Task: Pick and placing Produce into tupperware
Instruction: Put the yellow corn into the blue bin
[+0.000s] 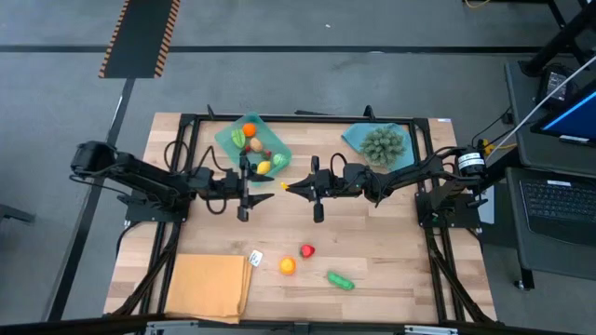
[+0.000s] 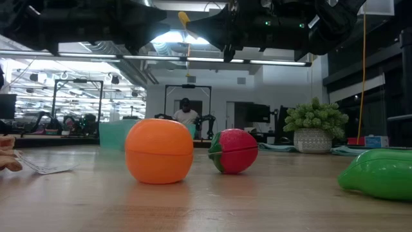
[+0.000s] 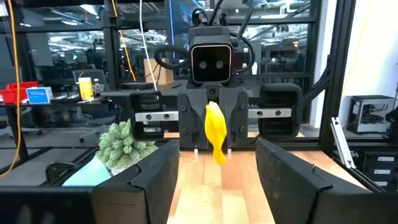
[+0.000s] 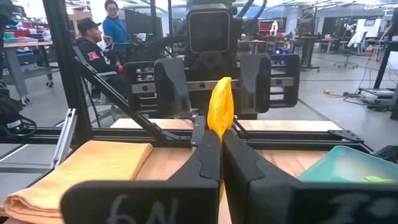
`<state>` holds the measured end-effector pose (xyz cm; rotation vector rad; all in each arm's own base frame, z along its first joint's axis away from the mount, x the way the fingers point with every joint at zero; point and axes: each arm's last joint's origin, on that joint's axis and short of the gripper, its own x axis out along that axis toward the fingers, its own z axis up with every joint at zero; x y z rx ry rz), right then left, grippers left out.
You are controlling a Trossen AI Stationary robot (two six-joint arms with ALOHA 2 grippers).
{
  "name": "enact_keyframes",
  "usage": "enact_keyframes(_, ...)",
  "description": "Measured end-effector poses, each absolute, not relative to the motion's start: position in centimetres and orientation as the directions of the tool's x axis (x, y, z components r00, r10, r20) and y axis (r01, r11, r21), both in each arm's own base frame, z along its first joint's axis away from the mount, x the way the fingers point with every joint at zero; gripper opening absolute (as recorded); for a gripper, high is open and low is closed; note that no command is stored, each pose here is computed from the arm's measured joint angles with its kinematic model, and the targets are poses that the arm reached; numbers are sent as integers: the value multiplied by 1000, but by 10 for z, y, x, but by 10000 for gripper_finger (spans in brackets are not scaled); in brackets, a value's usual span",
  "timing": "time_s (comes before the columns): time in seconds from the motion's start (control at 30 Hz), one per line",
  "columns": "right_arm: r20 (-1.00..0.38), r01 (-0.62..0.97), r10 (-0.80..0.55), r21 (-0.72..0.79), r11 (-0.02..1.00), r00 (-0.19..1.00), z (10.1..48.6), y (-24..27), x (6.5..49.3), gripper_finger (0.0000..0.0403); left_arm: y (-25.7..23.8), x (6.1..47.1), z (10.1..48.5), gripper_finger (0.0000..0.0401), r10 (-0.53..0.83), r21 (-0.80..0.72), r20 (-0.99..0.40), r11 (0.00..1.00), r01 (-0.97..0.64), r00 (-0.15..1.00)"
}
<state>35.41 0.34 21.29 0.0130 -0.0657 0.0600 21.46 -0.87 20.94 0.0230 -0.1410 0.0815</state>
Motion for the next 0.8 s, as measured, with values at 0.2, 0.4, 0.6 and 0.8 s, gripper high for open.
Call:
enact_keyframes(0.2,60,-74,74,0,997,995,212,8,354,4,-7,231,210,200,88,20,118,996,-91,989)
enact_keyframes(0.4,60,-90,90,-10,996,994,212,14,354,4,-8,246,215,202,74,21,120,997,-77,990)
enact_keyframes(0.6,56,-91,91,-12,996,994,212,14,354,4,-10,255,218,192,12,28,120,999,-16,993)
enact_keyframes(0.8,51,-94,94,-15,995,994,211,15,354,4,-10,256,216,167,14,28,106,999,-17,994)
